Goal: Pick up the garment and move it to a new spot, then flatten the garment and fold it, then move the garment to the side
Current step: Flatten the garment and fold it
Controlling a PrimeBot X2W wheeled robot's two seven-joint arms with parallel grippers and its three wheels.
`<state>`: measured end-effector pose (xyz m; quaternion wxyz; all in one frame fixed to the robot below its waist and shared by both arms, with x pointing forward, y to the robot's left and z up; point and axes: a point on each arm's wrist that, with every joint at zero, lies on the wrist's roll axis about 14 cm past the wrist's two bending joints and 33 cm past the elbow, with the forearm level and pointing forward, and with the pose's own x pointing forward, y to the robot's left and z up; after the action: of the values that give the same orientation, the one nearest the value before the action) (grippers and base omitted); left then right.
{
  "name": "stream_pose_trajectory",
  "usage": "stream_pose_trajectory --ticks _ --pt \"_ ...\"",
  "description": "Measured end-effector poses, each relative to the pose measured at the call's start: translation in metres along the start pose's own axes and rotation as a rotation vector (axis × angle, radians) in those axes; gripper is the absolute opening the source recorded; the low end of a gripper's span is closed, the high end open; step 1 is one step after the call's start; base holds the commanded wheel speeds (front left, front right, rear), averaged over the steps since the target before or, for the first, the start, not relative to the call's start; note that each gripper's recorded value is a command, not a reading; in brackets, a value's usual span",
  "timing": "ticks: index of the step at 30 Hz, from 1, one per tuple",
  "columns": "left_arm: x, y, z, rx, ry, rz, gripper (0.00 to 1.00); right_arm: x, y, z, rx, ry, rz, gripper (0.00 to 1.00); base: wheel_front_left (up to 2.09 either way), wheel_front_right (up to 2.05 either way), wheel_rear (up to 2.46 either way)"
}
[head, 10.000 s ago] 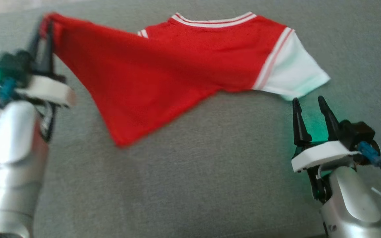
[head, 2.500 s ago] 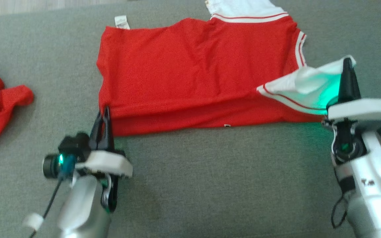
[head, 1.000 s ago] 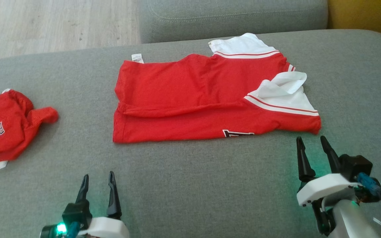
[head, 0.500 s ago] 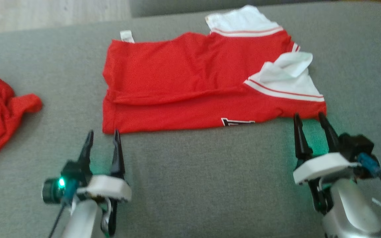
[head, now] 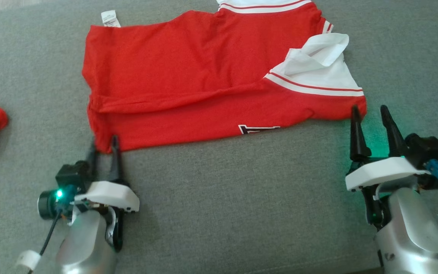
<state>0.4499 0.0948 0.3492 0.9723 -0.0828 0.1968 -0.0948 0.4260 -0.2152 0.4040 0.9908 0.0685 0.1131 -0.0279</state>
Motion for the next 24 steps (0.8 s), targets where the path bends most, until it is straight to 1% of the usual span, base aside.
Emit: stream_pose_trajectory --ticks 1,9,12,13,16,17,18,21,24 --pt "0.002 -0.002 -0.001 -0.003 0.004 -0.012 0.00 0.000 -0.002 -0.002 0.005 0.006 -0.007 1.00 0.00 0.00 0.00" --pt "0.002 -0.004 0.002 -0.002 0.005 -0.032 0.00 0.015 -0.009 -0.004 0.086 0.016 -0.048 1.00 0.00 0.00 0.00" --pt "0.001 -0.002 0.003 0.002 0.003 -0.028 0.00 0.019 -0.010 -0.020 0.105 0.069 -0.063 1.00 0.00 0.00 0.00" --pt "0.001 -0.002 0.003 0.002 0.003 -0.028 0.00 0.019 -0.010 -0.020 0.105 0.069 -0.063 1.00 0.00 0.00 0.00" --pt "0.000 -0.001 0.005 0.006 -0.003 -0.026 0.00 0.018 -0.006 -0.043 0.100 0.147 -0.061 1.00 0.00 0.00 0.00" --pt "-0.001 0.000 0.006 0.007 -0.004 -0.025 0.00 0.020 -0.005 -0.043 0.099 0.152 -0.057 0.53 0.00 0.00 0.00" --pt "-0.001 0.000 0.006 0.008 -0.004 -0.025 0.00 0.022 -0.003 -0.044 0.097 0.157 -0.051 0.00 0.00 0.00 0.00" --pt "-0.004 0.001 0.010 0.010 -0.009 -0.015 0.00 0.026 0.001 -0.041 0.108 0.159 -0.041 0.00 0.00 0.00 0.00" --pt "-0.009 0.004 0.013 -0.012 -0.017 0.000 0.00 0.024 0.002 -0.033 0.115 0.139 -0.039 0.00 0.00 0.00 0.00"
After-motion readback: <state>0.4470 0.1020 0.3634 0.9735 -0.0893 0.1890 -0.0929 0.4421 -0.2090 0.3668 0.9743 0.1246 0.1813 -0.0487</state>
